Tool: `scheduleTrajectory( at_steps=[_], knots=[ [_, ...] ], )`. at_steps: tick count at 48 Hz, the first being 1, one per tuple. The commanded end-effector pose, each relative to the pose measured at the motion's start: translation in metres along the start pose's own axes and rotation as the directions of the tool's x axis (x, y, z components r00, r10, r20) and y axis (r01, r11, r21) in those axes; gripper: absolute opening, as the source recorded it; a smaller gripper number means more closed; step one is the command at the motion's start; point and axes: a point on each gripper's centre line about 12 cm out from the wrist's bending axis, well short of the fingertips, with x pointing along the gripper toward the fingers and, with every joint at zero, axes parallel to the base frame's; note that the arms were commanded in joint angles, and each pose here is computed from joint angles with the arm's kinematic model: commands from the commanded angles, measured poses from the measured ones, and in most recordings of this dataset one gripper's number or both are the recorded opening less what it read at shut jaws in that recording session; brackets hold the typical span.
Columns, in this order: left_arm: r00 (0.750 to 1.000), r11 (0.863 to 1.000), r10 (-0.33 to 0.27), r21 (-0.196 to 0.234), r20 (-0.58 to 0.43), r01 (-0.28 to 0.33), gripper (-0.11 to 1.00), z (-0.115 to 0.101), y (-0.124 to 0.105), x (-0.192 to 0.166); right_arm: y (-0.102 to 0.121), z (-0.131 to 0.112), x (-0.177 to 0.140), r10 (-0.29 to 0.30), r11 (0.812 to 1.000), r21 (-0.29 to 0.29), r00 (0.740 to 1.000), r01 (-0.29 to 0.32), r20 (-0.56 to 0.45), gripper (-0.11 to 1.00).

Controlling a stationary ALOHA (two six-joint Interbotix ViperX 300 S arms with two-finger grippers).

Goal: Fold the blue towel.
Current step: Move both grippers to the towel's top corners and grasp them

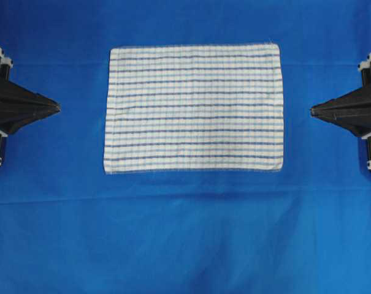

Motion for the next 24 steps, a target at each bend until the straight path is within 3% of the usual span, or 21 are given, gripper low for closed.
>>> scheduleTrajectory(
  at_steps=[1,10,17,24],
  knots=[
    [0.999,0.999,0.050,-0.023,0.008,-0.049,0.00,0.009,0.010,0.005,-0.002,0.013,0.004,-0.012,1.000,-0.004,0.999,0.012,0.037,0.00],
    [0.993,0.993,0.117,-0.004,-0.009,-0.117,0.00,0.005,0.023,0.004,-0.012,0.012,0.007,-0.057,0.998,0.013,0.998,0.057,-0.007,0.00],
    [0.976,0.978,0.207,0.000,-0.074,-0.207,0.00,-0.008,0.042,0.005,-0.031,0.004,0.010,-0.149,0.988,0.026,0.985,0.152,-0.081,0.00],
    [0.945,0.956,0.291,0.006,-0.149,-0.293,0.00,-0.026,0.063,0.010,-0.057,-0.011,0.012,-0.261,0.961,0.049,0.951,0.272,-0.163,0.00]
  ],
)
